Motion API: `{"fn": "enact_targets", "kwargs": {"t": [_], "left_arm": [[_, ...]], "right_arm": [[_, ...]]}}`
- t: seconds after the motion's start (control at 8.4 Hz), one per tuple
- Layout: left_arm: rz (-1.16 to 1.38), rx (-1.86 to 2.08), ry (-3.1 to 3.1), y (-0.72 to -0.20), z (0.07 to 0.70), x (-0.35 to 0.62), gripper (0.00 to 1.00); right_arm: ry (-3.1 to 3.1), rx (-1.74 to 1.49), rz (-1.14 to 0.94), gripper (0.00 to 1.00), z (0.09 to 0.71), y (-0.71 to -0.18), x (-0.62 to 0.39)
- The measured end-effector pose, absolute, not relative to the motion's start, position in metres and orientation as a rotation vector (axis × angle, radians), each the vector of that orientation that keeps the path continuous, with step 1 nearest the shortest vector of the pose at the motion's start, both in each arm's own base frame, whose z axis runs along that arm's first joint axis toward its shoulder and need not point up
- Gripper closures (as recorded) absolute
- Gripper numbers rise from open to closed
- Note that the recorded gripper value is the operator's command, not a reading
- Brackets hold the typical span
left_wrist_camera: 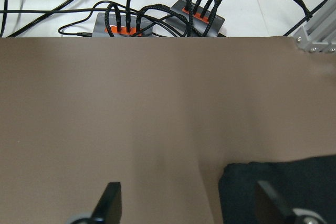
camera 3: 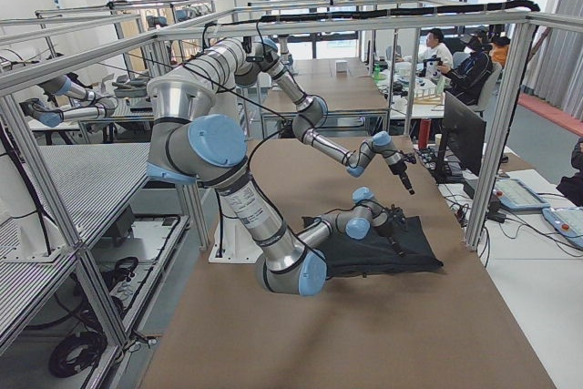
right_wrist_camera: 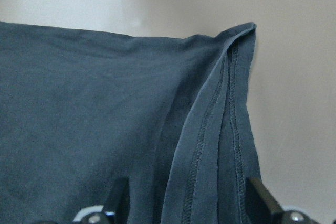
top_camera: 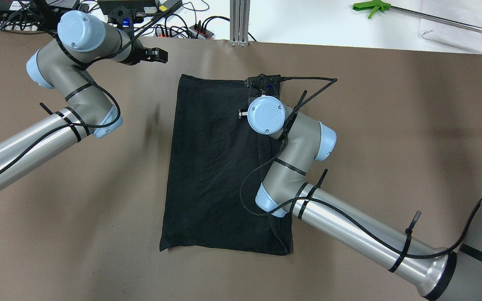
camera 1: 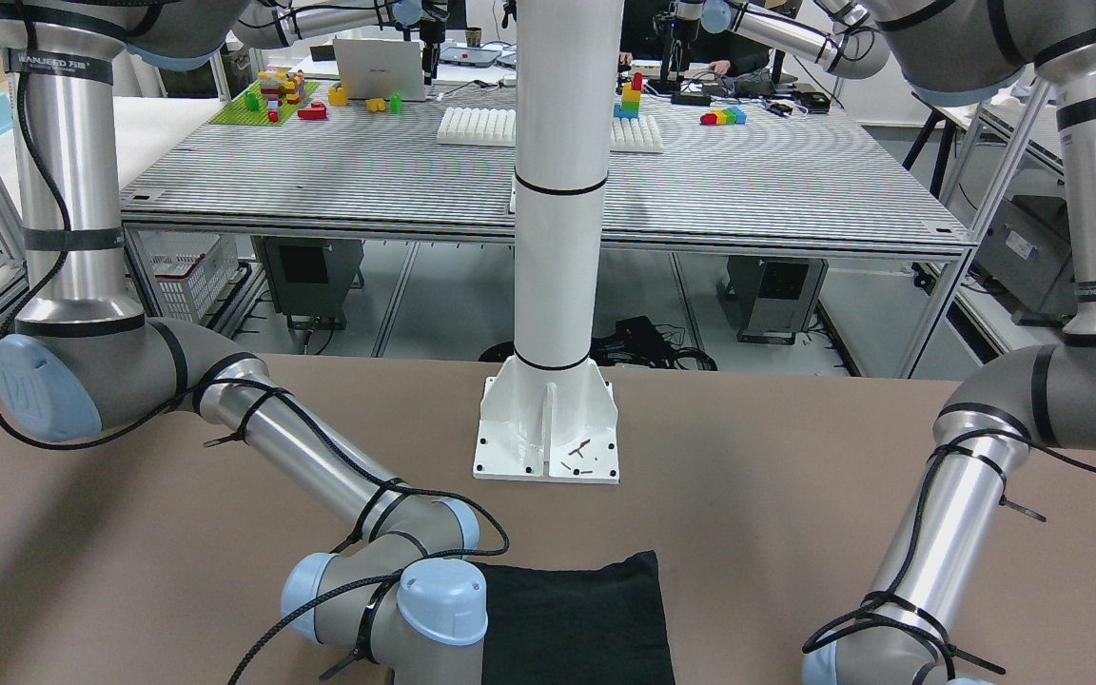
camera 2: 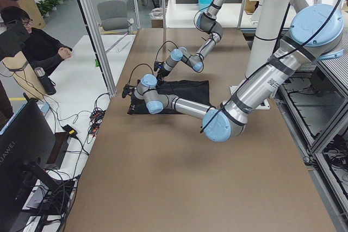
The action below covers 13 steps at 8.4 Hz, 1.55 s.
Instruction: Fold clothes
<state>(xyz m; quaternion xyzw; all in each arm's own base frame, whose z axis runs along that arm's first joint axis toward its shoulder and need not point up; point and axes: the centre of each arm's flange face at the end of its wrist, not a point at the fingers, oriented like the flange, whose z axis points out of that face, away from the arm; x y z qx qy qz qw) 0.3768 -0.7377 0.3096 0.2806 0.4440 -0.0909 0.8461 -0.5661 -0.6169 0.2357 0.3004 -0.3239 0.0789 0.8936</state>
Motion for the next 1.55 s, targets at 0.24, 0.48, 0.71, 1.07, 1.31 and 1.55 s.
{"fn": "enact_targets", "kwargs": {"t": [0.24,0.48,0.71,1.07,1.31,1.55], "left_arm": [[-0.188,0.591,0.936,-0.737,0.310,0.379,0.10],[-0.185,0.589,0.937,-0.736,0.309,0.381,0.10],[-0.181,0.586,0.937,-0.734,0.310,0.385,0.10],[-0.180,0.585,0.937,-0.734,0.311,0.386,0.10],[-0.181,0.584,0.938,-0.733,0.310,0.387,0.10],[-0.181,0.583,0.938,-0.733,0.310,0.387,0.10]], "right_arm": [[-0.638,0.628,0.163,0.26,0.240,-0.620,-0.578],[-0.603,0.638,0.162,0.28,0.244,-0.627,-0.584],[-0.574,0.647,0.165,0.53,0.244,-0.634,-0.590],[-0.564,0.649,0.163,1.00,0.245,-0.634,-0.593],[-0.558,0.656,0.141,1.00,0.245,-0.634,-0.593],[-0.552,0.664,0.119,1.00,0.247,-0.632,-0.591]]}}
